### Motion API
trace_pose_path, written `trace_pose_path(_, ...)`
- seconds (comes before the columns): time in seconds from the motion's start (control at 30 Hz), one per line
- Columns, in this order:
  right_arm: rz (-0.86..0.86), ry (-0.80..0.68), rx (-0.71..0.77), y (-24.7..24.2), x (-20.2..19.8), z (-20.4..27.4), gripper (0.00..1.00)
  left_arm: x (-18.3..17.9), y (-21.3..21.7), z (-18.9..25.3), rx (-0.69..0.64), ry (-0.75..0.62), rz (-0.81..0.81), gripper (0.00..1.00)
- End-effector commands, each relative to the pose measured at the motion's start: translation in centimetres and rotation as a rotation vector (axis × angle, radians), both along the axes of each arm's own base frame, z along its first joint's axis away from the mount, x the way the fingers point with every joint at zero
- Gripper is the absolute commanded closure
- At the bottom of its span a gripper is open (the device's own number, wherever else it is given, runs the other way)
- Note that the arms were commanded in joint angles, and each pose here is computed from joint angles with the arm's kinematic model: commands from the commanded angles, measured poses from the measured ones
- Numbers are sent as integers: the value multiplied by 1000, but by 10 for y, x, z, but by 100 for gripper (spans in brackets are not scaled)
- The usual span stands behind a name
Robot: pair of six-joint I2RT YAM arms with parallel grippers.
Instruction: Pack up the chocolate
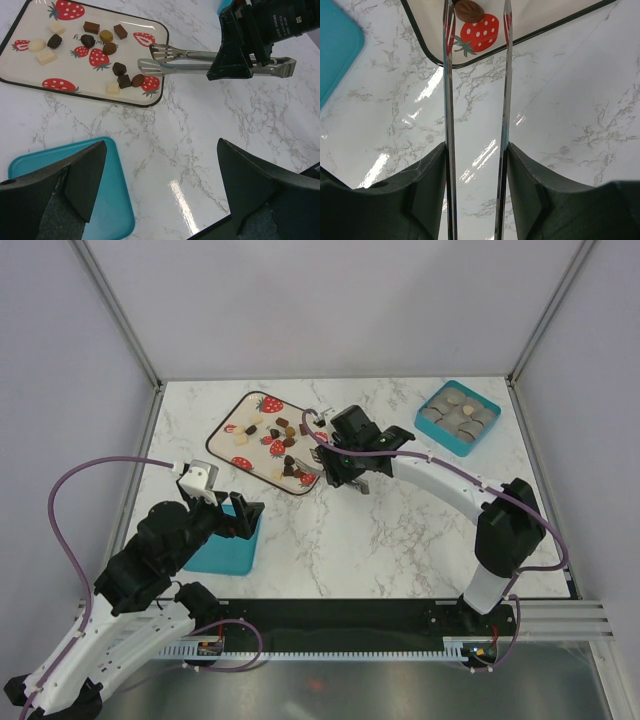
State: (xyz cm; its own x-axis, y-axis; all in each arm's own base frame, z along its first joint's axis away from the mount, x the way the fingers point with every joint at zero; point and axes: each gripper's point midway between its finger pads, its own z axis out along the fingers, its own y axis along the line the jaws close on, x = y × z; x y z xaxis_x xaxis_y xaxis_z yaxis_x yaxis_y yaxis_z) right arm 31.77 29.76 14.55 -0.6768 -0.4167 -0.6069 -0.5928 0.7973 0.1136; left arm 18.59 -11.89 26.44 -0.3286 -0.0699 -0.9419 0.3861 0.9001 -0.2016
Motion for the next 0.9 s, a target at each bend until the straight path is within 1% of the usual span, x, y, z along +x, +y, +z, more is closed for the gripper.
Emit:
trace_pose_path(0.0,61,-53,22,13,3,7,44,2,2,3,21,-33,1,0)
trace_pose_path(0.33,96,-49,-43,19,5,-14,42,2,2,3,22,-32,0,0)
trace_pose_path(0.87,106,-33,-77,26,11,-29,41,3,2,3,22,-32,0,0)
